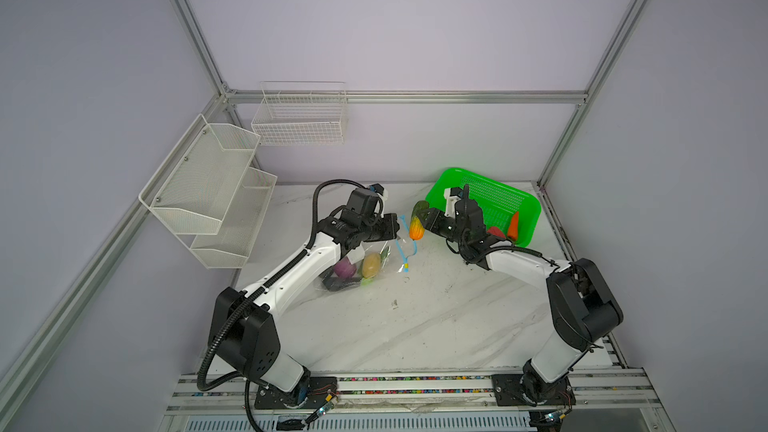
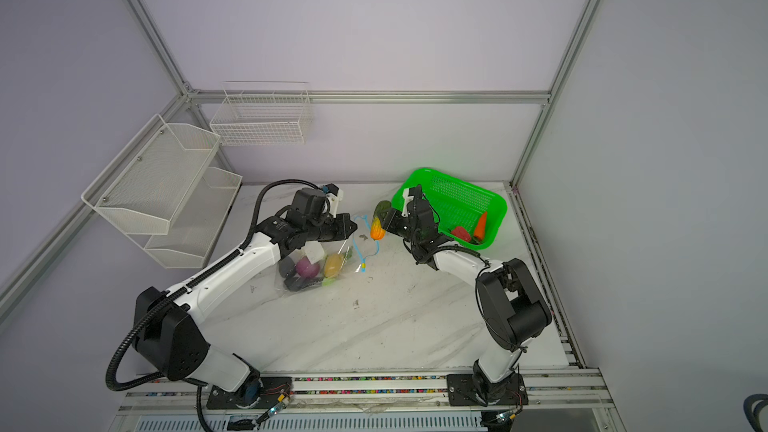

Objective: Place the food in the zip-top bag and seal the zipper

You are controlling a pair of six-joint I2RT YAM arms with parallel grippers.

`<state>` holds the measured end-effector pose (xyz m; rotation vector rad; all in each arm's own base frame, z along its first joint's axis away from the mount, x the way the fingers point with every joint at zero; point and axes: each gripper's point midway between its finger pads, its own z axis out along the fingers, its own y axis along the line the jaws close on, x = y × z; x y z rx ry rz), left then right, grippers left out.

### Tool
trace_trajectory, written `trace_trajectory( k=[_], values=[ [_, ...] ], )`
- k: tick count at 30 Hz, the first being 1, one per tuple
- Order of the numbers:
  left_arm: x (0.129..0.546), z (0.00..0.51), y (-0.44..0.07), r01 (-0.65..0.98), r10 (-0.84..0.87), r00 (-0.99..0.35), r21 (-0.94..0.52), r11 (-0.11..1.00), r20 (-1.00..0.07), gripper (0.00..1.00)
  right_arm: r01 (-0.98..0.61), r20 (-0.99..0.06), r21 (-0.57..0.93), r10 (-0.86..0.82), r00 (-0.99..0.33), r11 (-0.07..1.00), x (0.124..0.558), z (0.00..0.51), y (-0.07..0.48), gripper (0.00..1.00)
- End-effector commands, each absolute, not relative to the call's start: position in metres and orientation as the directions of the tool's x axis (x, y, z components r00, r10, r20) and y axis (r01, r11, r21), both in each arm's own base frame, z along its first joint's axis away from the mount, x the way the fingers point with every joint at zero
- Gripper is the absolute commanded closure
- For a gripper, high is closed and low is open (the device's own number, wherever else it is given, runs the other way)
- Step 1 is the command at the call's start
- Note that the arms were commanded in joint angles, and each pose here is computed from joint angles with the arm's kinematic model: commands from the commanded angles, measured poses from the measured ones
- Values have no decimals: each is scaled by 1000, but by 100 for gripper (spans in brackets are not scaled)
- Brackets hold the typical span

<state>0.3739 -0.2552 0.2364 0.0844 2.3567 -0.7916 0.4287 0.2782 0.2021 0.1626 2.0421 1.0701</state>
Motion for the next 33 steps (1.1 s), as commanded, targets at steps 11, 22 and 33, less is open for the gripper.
trace_trajectory(
  k=[11, 22, 33],
  values=[
    [370, 252, -261, 282, -153, -766, -541, 792, -624, 100, -283, -589, 754, 419, -691, 593, 393, 219, 296, 59],
    [370, 252, -262, 285, -152, -766, -542, 791, -624, 100, -284, -570, 760, 389, -724, 584, 382, 205, 311, 58],
    [370, 254, -262, 289, -150, -763, -540, 790, -629, 100, -289, -566, 736, 323, -758, 612, 380, 187, 323, 57]
  ],
)
